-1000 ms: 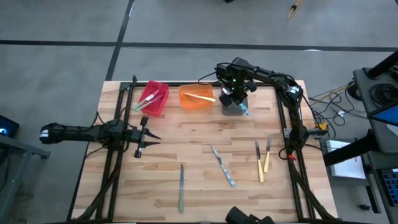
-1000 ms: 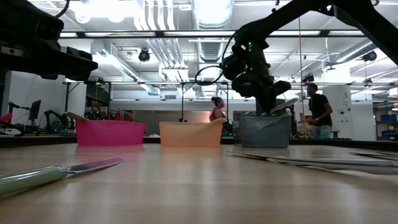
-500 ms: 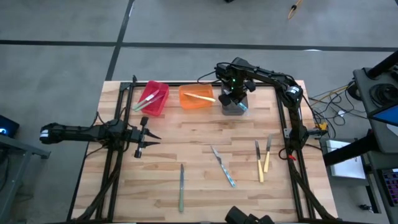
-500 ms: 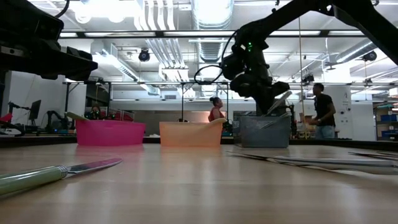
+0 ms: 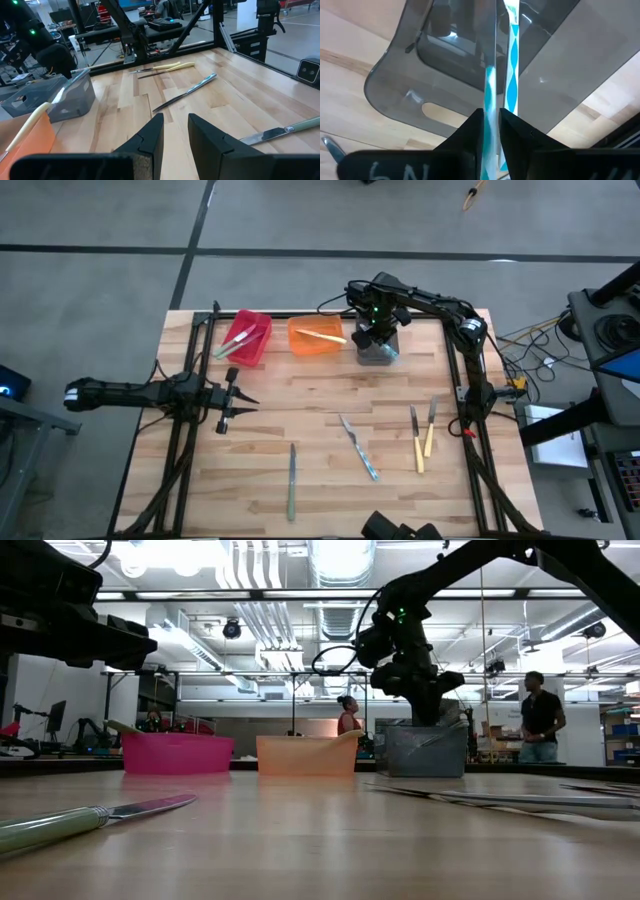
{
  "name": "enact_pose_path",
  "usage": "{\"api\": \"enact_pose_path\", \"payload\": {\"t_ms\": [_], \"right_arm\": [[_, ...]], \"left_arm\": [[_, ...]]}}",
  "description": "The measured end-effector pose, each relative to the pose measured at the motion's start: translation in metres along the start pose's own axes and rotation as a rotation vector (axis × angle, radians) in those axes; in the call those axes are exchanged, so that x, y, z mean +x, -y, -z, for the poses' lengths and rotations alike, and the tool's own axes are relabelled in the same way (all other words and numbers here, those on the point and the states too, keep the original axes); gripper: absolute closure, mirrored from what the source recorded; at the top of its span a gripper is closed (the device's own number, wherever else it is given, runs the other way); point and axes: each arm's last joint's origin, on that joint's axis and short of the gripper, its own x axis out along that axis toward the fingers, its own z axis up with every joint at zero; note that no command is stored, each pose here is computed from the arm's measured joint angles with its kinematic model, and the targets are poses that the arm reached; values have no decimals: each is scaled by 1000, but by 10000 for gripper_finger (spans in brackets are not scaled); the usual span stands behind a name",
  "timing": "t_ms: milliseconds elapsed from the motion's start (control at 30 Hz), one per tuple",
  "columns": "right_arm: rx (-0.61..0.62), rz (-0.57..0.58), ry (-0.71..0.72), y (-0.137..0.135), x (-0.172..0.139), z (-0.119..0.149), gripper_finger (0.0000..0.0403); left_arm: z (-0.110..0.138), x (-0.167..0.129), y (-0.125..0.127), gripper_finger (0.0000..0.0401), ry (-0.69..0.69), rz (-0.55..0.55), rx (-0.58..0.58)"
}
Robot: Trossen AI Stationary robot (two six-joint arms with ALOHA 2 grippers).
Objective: Sort silverware by color (type)
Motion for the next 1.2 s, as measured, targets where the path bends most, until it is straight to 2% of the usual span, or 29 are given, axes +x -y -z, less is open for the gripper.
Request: {"api": "enact_pose_path", "payload": {"t_ms": [533, 1200], "right_arm": [[10, -1, 1, 0, -2, 1, 288], [15, -3, 7, 1, -5, 4, 300]], "left_arm": [[0, 0, 0, 330, -1, 0, 0], [1, 0, 0, 330, -6, 1, -1]]}}
